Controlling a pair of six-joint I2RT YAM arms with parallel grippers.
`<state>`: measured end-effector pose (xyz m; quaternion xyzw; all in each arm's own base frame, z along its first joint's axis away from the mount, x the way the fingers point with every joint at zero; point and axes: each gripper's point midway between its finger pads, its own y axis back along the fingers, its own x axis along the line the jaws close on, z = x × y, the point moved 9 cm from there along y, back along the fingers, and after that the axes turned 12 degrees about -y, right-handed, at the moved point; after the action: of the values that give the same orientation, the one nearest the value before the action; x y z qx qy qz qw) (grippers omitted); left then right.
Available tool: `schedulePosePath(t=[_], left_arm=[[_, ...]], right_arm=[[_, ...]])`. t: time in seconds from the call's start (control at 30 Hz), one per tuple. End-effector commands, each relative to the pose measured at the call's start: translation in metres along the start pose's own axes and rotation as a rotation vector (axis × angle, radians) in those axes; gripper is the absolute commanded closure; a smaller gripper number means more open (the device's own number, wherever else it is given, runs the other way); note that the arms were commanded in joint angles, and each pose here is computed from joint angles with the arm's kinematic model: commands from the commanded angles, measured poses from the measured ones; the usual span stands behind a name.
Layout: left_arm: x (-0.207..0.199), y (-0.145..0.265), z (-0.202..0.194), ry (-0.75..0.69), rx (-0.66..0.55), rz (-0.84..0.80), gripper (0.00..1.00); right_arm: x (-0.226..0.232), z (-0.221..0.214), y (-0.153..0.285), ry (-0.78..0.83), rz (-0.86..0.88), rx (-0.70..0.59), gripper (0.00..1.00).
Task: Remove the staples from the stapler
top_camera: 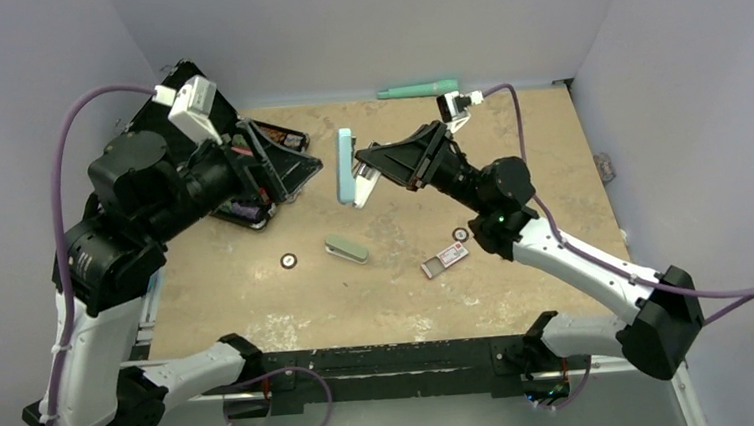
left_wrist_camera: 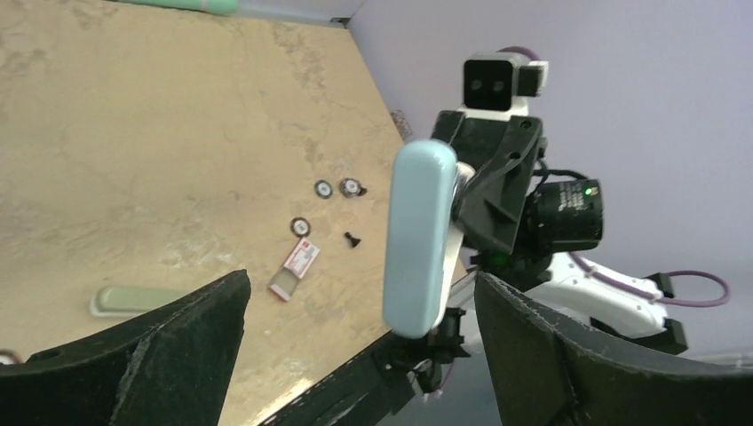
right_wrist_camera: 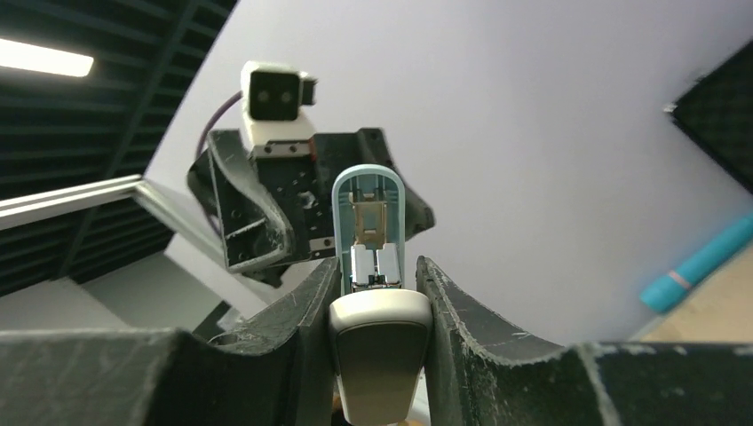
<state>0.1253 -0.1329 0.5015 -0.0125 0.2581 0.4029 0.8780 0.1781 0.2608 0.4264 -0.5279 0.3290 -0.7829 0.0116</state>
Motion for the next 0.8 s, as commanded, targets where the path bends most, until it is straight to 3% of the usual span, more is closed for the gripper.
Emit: schedulePosePath(t=[0.0, 0.27, 0.77], left_arm=[[0.021, 0.017, -0.017, -0.070, -0.004, 0.135, 0.00], [0.041, 0.021, -0.054, -0.083, 0.055, 0.176, 0.03], [0.064, -0.041, -0.094, -0.068, 0.220, 0.159, 0.08]], right_arm=[[0.004, 0.014, 0.019, 0.087, -0.133, -0.083, 1.00], [-0.030, 0.036, 0.048, 0.187, -0.603, -0.172, 1.00], [-0.125, 0.095, 0.076, 0.164, -1.042, -0.153, 1.00]])
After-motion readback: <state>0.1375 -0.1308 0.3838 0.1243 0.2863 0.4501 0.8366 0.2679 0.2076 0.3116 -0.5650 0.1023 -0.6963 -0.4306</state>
